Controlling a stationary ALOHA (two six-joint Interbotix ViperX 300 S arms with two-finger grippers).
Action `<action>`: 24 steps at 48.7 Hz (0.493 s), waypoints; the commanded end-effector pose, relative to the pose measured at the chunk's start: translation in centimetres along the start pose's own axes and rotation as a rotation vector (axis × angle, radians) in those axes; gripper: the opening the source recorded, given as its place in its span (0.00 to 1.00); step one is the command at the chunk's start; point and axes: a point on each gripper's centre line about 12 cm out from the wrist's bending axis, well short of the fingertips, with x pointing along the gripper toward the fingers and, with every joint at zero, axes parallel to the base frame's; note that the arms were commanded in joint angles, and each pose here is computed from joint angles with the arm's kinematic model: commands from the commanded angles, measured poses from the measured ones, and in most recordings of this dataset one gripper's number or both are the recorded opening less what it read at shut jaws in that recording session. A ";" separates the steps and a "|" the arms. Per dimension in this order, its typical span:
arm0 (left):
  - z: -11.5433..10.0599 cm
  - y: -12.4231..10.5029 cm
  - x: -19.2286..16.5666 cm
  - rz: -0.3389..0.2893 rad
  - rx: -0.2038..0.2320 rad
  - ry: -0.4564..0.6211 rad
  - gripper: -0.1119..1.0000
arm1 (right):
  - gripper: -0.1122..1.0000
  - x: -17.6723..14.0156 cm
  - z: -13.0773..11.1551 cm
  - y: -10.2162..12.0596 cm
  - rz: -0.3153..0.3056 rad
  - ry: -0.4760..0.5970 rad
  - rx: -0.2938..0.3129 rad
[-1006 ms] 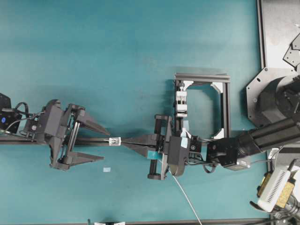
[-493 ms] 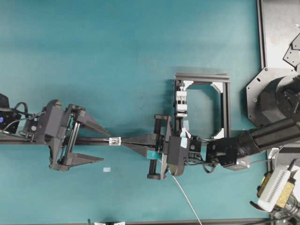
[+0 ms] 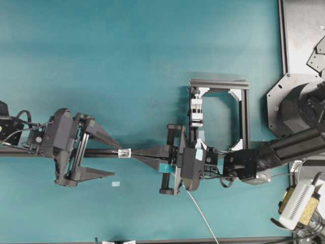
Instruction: Insert the wire into the hole on the right side and pull it with the left arm.
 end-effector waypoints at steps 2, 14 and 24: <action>0.8 -0.3 0.4 -0.010 -0.002 -0.026 0.61 | 0.12 0.2 0.9 0.3 0.004 -0.026 0.017; 0.9 -0.1 0.4 -0.004 -0.005 -0.031 0.61 | 0.12 0.2 0.9 0.3 0.005 -0.025 0.016; 1.0 -0.1 0.4 -0.003 -0.005 -0.029 0.41 | 0.12 0.2 0.9 0.3 0.005 -0.026 0.016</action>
